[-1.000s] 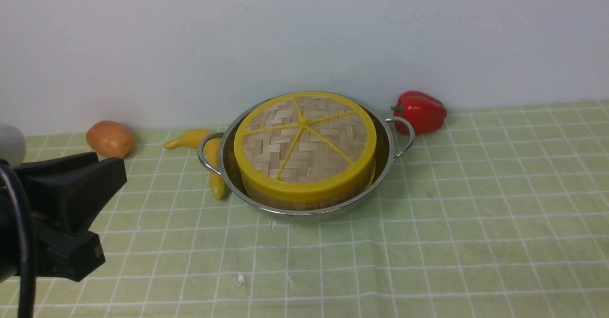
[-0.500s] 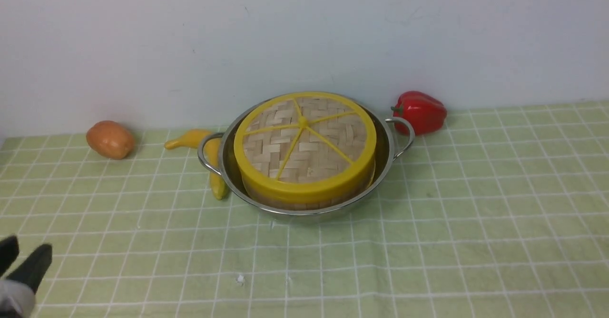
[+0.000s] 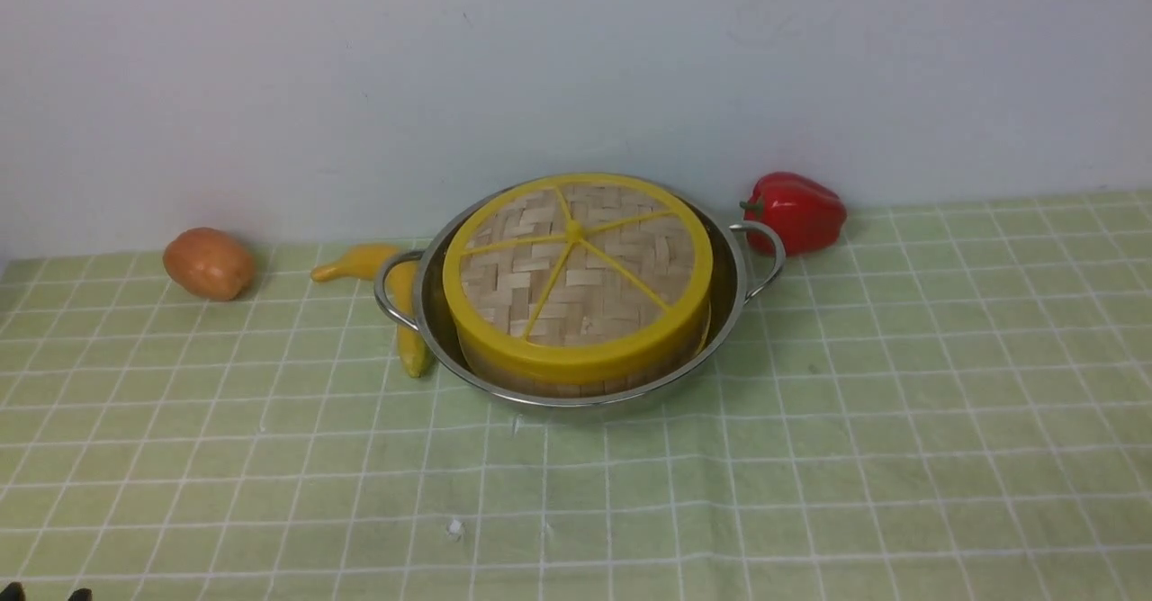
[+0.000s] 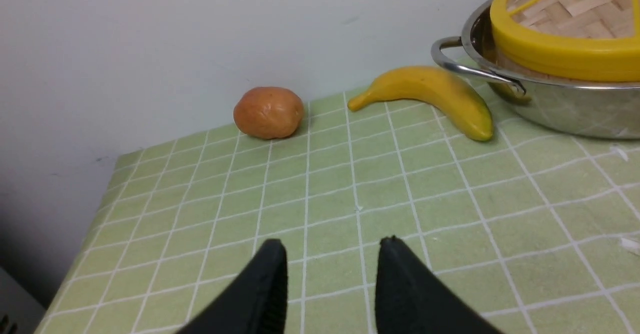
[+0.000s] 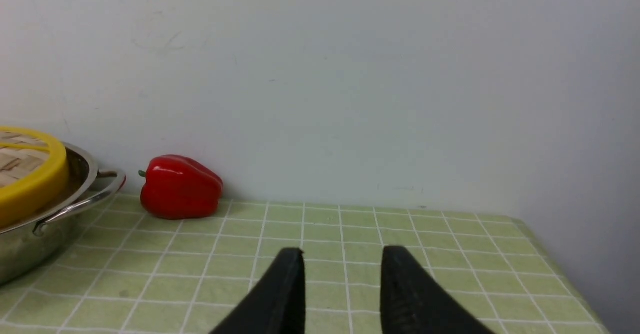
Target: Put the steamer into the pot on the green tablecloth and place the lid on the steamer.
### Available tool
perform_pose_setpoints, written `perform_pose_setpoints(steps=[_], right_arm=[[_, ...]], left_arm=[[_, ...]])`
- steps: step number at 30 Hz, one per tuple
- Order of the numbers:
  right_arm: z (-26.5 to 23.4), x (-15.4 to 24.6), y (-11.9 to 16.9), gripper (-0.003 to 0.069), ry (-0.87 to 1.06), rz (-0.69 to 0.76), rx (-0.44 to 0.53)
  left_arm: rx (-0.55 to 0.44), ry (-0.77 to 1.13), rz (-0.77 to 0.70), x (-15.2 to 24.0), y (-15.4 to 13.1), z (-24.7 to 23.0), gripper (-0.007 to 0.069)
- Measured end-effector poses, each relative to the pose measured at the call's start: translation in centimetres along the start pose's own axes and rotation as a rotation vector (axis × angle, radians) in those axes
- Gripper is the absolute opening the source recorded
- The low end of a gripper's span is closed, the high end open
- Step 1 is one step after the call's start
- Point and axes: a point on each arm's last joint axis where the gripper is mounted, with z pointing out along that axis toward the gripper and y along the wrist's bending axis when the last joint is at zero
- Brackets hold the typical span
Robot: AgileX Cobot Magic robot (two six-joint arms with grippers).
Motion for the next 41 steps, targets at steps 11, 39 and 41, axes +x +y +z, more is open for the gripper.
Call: perform_pose_setpoints(steps=[11, 39, 41], right_arm=[[0.0, 0.0, 0.0, 0.024, 0.0, 0.0, 0.0], [0.0, 0.0, 0.0, 0.024, 0.0, 0.014, 0.0], [0.0, 0.0, 0.0, 0.024, 0.0, 0.016, 0.0]], left_arm=[[-0.001, -0.003, -0.003, -0.03, 0.01, 0.0, 0.0243], [0.0, -0.003, -0.007, -0.03, 0.0, 0.0, 0.0243], [0.0, -0.003, -0.007, -0.03, 0.0, 0.0, 0.0243]])
